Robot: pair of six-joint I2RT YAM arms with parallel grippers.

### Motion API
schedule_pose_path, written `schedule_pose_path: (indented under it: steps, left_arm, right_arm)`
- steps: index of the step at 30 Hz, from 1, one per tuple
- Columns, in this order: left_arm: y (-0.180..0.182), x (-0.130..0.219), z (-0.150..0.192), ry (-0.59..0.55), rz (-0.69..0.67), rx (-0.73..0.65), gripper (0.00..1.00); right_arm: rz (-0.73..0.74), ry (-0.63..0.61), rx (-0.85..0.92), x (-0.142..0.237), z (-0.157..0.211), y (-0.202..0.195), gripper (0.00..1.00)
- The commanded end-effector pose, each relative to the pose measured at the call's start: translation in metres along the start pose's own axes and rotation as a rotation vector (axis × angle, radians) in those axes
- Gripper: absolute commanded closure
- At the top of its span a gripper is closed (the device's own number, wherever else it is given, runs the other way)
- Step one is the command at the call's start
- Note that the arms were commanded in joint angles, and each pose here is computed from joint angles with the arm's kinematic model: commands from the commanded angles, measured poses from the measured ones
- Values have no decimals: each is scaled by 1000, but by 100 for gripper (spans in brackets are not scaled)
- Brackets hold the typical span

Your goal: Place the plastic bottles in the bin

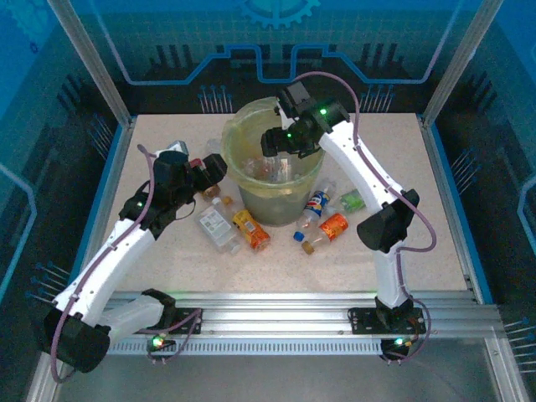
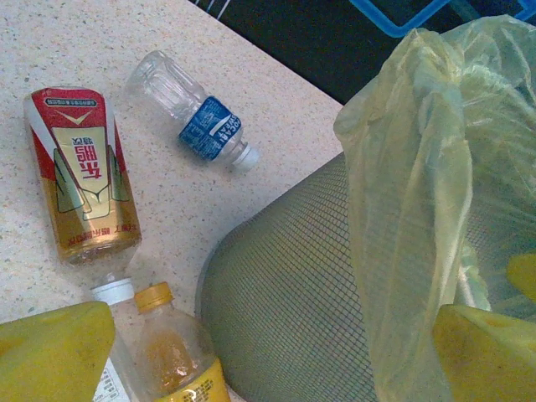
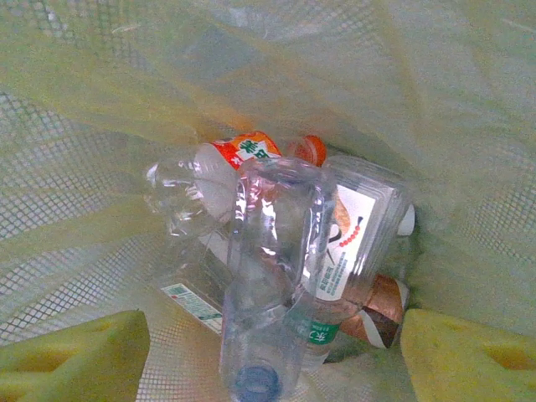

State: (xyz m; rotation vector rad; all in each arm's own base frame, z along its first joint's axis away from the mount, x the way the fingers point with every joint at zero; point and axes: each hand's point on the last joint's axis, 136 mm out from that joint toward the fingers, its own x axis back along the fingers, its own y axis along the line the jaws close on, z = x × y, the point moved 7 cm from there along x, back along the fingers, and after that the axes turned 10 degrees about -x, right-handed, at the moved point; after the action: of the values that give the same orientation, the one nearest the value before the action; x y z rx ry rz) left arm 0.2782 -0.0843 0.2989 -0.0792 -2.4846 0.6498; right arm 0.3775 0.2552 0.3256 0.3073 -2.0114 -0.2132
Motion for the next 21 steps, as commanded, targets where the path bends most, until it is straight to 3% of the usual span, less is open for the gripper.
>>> schedule_pose_path:
  steps: [1,7,9,21]
  left_arm:
    - [9,2,3,0,-29,12,1]
    - [16,2,10,23,-53,11,1]
    - [20,2,14,31,-65,11,1]
    - [65,9,70,154,-207,37,1]
  right_arm:
    - [2,-53,26,32,1,-2,19]
    - [-35,-139,31,75,4,-5,12]
    - [-41,-172,28,89,7,-9,0]
    - [-24,-340,-72,146,50,-59,0]
